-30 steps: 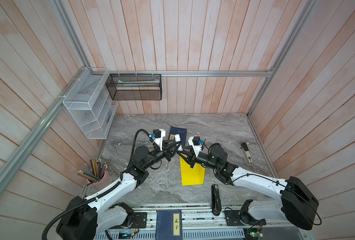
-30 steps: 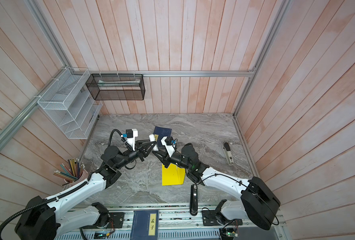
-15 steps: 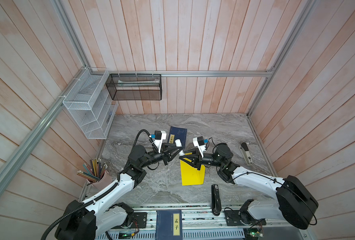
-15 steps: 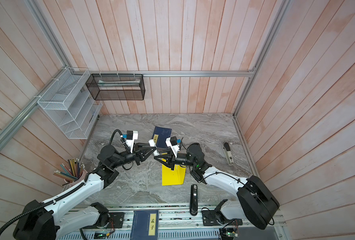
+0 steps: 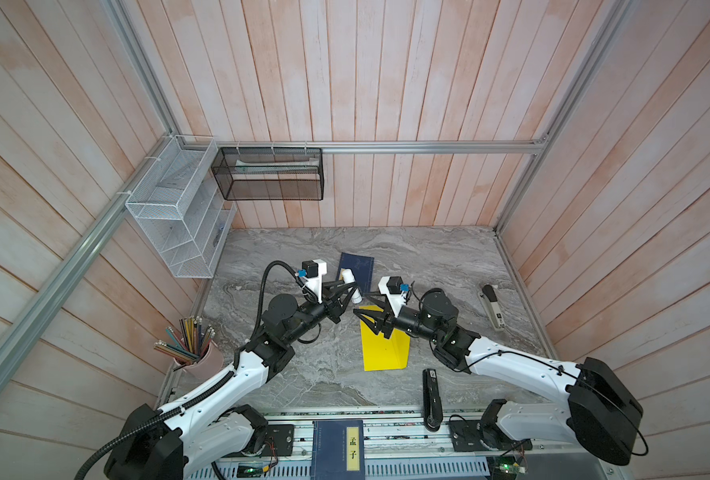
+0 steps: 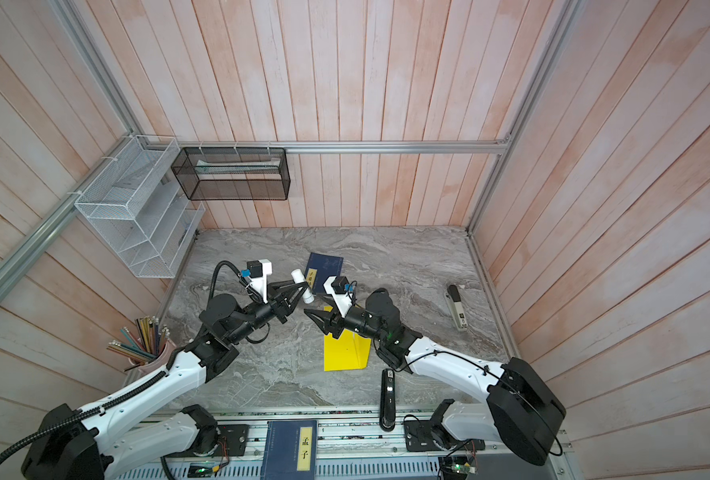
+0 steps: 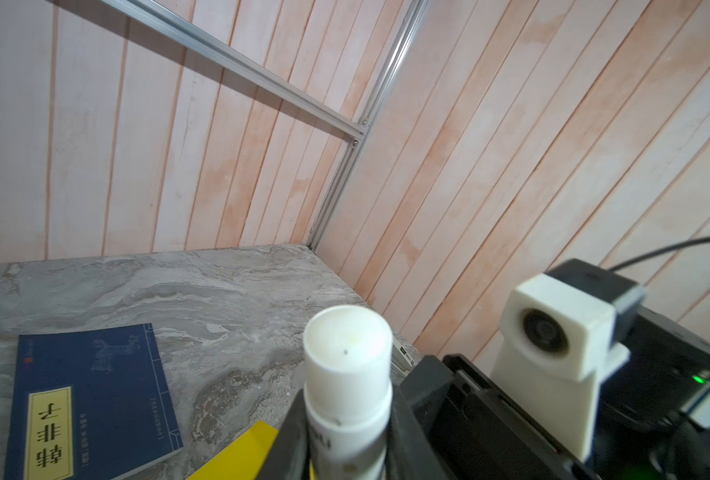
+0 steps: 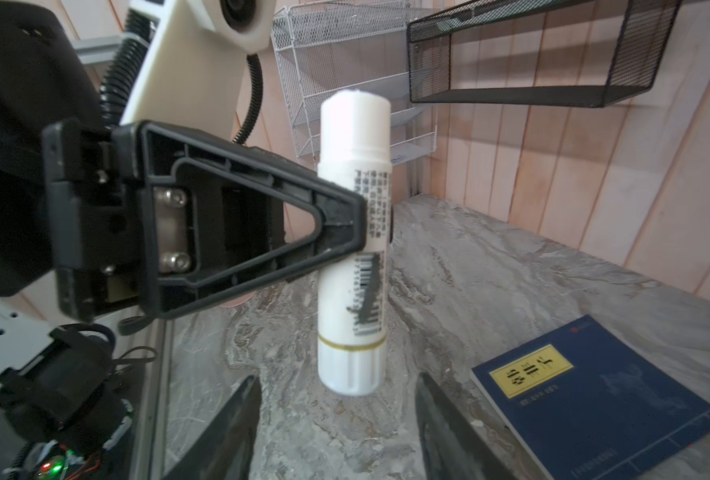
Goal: Place the letter into the envelope and seal it
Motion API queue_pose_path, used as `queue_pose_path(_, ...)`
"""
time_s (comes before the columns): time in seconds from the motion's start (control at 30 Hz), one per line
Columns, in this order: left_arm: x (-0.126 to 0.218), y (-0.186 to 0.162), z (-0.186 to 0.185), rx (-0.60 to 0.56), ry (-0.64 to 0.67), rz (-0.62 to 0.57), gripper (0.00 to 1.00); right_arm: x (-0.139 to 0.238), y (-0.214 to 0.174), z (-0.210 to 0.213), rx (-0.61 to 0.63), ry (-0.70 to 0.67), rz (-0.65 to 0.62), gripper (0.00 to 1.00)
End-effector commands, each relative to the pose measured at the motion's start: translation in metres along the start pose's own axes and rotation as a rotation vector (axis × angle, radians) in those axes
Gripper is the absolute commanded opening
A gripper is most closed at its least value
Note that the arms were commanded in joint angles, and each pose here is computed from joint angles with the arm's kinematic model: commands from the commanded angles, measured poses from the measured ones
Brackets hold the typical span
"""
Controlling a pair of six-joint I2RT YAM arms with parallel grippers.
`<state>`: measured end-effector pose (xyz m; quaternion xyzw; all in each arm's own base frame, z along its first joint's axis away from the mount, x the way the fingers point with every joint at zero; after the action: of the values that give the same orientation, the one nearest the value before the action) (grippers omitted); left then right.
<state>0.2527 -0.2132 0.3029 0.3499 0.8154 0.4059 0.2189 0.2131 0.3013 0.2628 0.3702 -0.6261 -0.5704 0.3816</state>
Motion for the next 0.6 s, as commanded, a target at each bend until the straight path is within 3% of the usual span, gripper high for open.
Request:
queue_pose_path(0.0,0.000,0.012,0.002,-0.040,0.087,-0.078,0.00,0.001,0.008,-0.015,0.088,-0.207,-0.006,0.59)
queue_pose_path(0.17,-0.003,0.011,0.001,-0.046,0.096,-0.079,0.00,0.000,0.013,-0.013,0.122,-0.278,-0.030,0.56)
queue_pose_path(0.57,-0.008,0.011,-0.002,-0.045,0.091,-0.076,0.00,-0.017,0.010,-0.001,0.196,-0.283,0.015,0.51)
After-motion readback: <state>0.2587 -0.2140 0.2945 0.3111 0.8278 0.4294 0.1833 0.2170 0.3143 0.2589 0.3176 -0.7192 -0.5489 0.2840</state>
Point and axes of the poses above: each gripper's point midway between its finger pads, its own x axis back along the fingers, its own z axis along the line the jaws close on, y = z × x, the point moved 5 cm from there along x, back along the fingers, and after that the axes turned 11 degrees about x, right-handed, at the moved point
